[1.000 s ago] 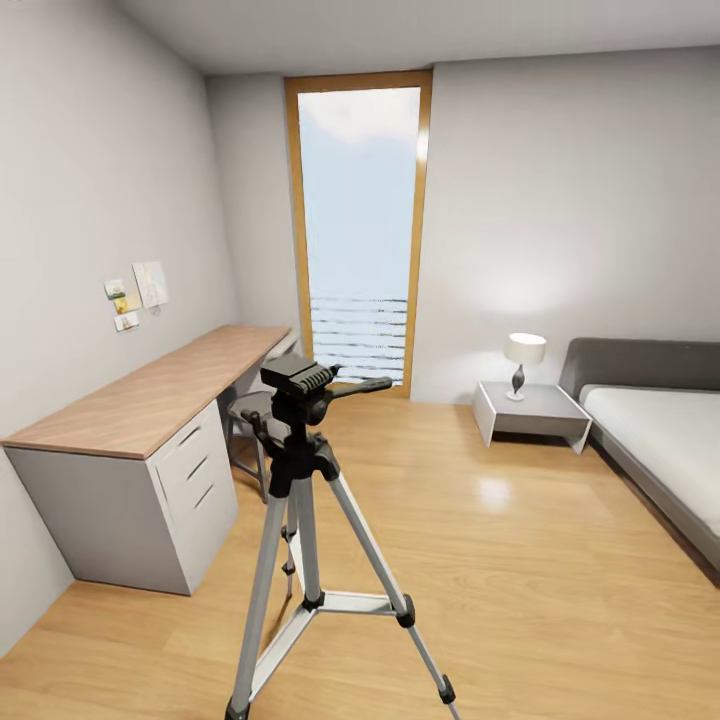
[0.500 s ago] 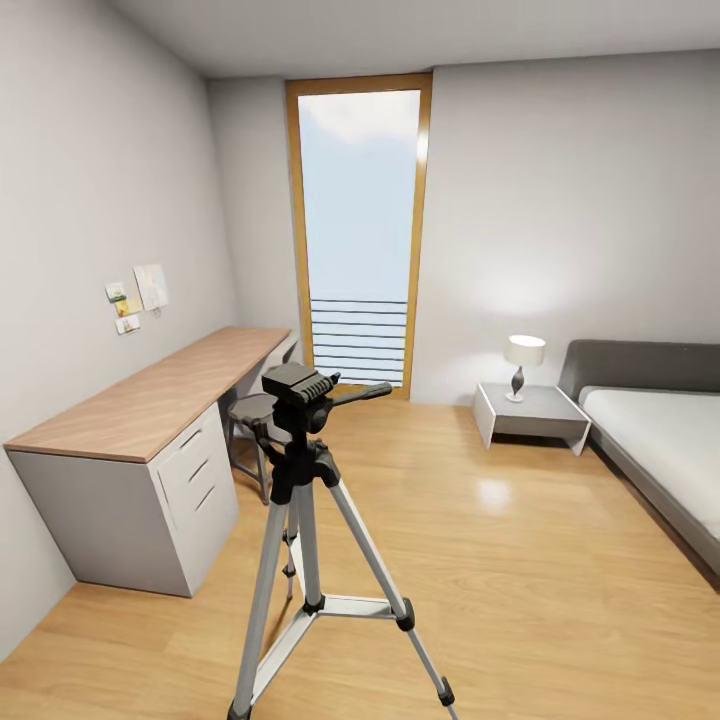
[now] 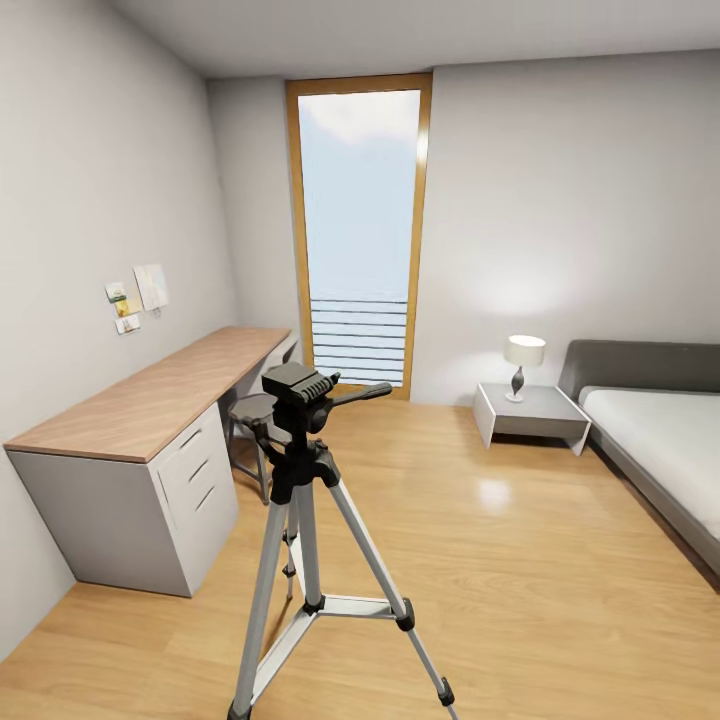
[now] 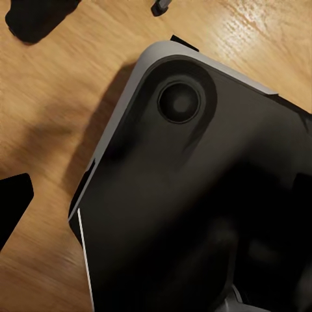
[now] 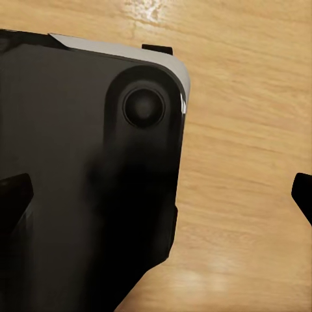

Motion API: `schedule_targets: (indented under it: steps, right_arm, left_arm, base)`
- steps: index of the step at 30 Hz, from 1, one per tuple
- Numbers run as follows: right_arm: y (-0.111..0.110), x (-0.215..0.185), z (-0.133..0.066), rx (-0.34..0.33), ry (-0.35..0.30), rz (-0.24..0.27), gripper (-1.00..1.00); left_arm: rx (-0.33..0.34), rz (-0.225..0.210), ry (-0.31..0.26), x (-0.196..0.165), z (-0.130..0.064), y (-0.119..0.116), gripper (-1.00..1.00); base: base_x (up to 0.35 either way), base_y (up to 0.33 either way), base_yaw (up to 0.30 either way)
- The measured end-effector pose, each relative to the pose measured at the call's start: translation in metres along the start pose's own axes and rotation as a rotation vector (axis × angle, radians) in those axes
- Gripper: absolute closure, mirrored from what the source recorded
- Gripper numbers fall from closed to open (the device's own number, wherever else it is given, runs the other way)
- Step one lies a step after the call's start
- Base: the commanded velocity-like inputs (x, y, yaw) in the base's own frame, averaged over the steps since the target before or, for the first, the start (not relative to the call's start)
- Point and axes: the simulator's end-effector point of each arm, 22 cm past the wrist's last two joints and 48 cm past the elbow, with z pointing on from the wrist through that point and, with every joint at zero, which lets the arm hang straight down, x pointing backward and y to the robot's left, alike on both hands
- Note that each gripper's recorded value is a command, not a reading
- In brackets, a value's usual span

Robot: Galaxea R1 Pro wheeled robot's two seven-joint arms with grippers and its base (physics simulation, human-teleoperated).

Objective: Attach the digital camera to the camera tripod in the bedroom.

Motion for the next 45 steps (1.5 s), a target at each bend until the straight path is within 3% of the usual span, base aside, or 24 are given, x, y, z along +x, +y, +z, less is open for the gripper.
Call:
schedule_targets:
  steps: [30, 45]
  right_arm:
    - [0.0014, -0.0006, 0.0, -0.002, 0.0, -0.006, -1.0]
    - [0.0005, -0.0005, 0.0002, -0.002, 0.001, -0.006, -1.0]
  left_arm:
    - [0.0, 0.0, 0.001, 0.0006, 0.0, 0.0002, -1.0]
    - [0.002, 0.009, 0.002, 0.0011, 0.0, -0.0013, -1.0]
  base:
    - [-0.037, 0.0, 0.0]
    - [-0.283, 0.0, 0.0]
